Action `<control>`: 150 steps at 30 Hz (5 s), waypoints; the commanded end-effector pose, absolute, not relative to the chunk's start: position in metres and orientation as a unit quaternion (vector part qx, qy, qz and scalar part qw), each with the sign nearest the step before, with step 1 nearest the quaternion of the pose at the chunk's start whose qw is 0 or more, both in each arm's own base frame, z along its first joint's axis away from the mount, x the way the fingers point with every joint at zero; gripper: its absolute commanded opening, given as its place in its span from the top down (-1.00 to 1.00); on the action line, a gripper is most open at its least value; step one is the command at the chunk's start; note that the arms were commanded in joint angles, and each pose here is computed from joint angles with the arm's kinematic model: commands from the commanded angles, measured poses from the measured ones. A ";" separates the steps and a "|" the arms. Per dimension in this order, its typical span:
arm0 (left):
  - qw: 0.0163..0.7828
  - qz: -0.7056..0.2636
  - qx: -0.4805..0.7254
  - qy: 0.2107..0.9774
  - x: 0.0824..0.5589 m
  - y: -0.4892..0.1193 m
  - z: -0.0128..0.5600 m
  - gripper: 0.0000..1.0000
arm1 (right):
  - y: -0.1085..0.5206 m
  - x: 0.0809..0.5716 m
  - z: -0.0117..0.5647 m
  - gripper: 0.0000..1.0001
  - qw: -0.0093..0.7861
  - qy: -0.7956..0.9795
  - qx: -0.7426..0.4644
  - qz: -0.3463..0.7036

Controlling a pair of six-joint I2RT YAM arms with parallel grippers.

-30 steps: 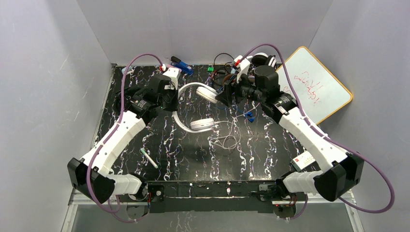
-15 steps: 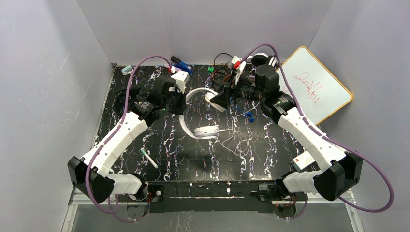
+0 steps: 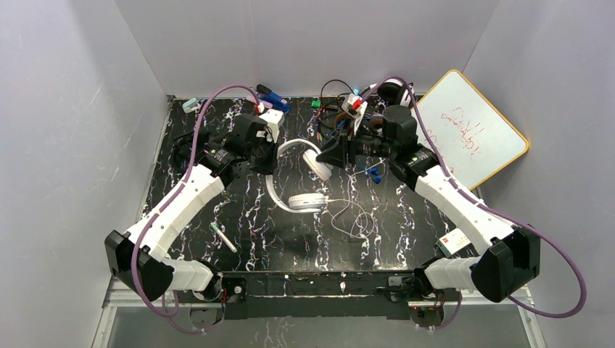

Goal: Wrap the headphones
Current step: Wrap the headphones cable around the headphones.

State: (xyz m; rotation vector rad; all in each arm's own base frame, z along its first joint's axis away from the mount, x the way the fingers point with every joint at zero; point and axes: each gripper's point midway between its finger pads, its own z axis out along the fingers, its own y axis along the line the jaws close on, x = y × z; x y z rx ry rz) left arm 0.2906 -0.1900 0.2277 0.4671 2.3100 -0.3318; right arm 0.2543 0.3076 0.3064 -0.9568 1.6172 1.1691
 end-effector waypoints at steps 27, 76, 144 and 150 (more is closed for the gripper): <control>0.437 -0.093 0.120 0.887 0.315 -0.186 0.258 1.00 | 0.297 0.262 0.314 -0.97 0.497 0.705 -0.309 0.401; 0.404 -0.096 0.125 0.901 0.301 -0.197 0.246 1.00 | 0.213 0.341 0.257 -0.84 0.565 0.807 -0.088 0.147; 0.358 -0.365 0.069 0.857 0.273 -0.257 0.340 1.00 | 0.245 0.261 0.315 0.93 0.650 0.638 -0.197 0.362; 0.370 -0.383 0.038 0.845 0.276 -0.259 0.357 1.00 | 0.240 0.264 0.302 0.46 0.658 0.637 -0.171 0.363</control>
